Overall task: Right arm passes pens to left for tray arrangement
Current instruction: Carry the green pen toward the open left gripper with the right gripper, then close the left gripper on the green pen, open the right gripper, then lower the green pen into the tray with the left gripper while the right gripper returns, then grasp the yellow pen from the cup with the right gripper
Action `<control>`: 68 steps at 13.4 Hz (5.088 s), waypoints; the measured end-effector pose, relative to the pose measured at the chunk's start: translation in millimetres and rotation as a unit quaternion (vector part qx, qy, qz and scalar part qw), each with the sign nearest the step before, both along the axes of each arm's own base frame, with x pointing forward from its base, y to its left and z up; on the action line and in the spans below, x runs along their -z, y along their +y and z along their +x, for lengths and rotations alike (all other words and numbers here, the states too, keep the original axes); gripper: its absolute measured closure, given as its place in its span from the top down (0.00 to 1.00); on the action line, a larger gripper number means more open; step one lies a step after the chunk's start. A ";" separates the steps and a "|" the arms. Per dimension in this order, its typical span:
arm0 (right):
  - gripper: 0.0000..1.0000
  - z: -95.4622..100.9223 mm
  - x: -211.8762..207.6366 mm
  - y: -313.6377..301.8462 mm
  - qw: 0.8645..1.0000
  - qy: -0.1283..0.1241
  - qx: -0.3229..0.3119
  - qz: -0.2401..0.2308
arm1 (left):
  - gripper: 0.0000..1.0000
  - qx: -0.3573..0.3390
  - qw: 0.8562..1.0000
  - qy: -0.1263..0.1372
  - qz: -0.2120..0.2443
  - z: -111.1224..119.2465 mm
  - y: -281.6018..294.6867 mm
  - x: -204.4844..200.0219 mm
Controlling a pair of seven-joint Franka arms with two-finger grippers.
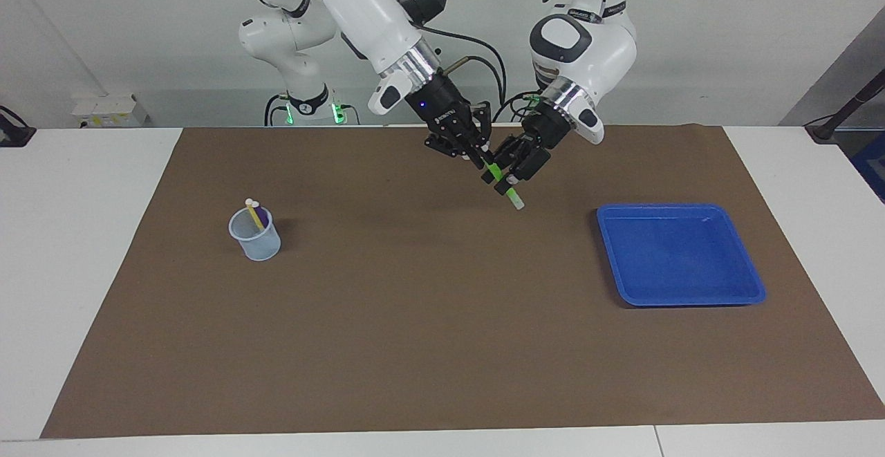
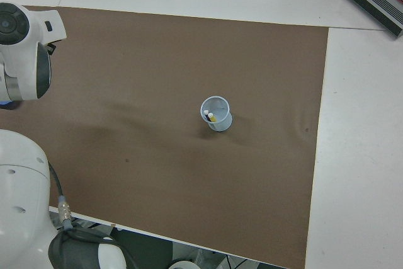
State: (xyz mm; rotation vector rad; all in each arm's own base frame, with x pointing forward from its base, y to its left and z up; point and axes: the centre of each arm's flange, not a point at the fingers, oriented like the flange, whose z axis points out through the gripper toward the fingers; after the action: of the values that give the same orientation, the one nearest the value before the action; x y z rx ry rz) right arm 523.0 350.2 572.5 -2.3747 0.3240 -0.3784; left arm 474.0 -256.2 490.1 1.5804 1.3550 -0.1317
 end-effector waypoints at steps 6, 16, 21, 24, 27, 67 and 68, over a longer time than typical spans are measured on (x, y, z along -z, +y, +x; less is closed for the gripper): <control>0.17 -0.1 0.6 0.0 1.000 0.001 0.000 0.000 | 0.40 -0.001 1.000 -0.001 -0.001 0.3 1.6 -1.9; 0.01 -0.1 2.9 -0.9 1.000 0.003 0.000 -0.002 | 0.18 -0.004 1.000 -0.001 -0.007 -1.5 9.9 -6.5; 0.28 0.2 2.9 -1.4 1.000 0.003 0.000 -0.002 | 0.18 -0.006 1.000 -0.003 -0.006 -0.5 12.8 -7.2; 0.60 0.6 2.3 -1.8 1.000 0.002 0.001 -0.002 | 0.18 0.005 1.000 -0.012 0.007 -0.1 12.0 -8.5; 0.93 4.6 1.6 -7.9 1.000 0.001 0.005 -0.002 | 0.18 0.040 0.998 -0.024 0.036 3.9 14.5 -9.6; 0.46 -3.5 172.1 -369.6 0.890 0.173 -0.224 -0.359 | 0.18 0.612 0.603 -0.054 0.509 87.2 257.1 157.1; 0.40 -3.6 172.1 -370.2 0.890 0.173 -0.224 -0.359 | 0.18 0.613 0.602 -0.055 0.509 89.3 258.6 165.7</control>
State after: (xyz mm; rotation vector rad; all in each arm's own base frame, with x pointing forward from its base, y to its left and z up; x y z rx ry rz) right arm 519.4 -20.0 400.3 -3.1365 -0.2697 0.1952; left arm 563.3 2.3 324.4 3.1997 -0.2040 -0.0639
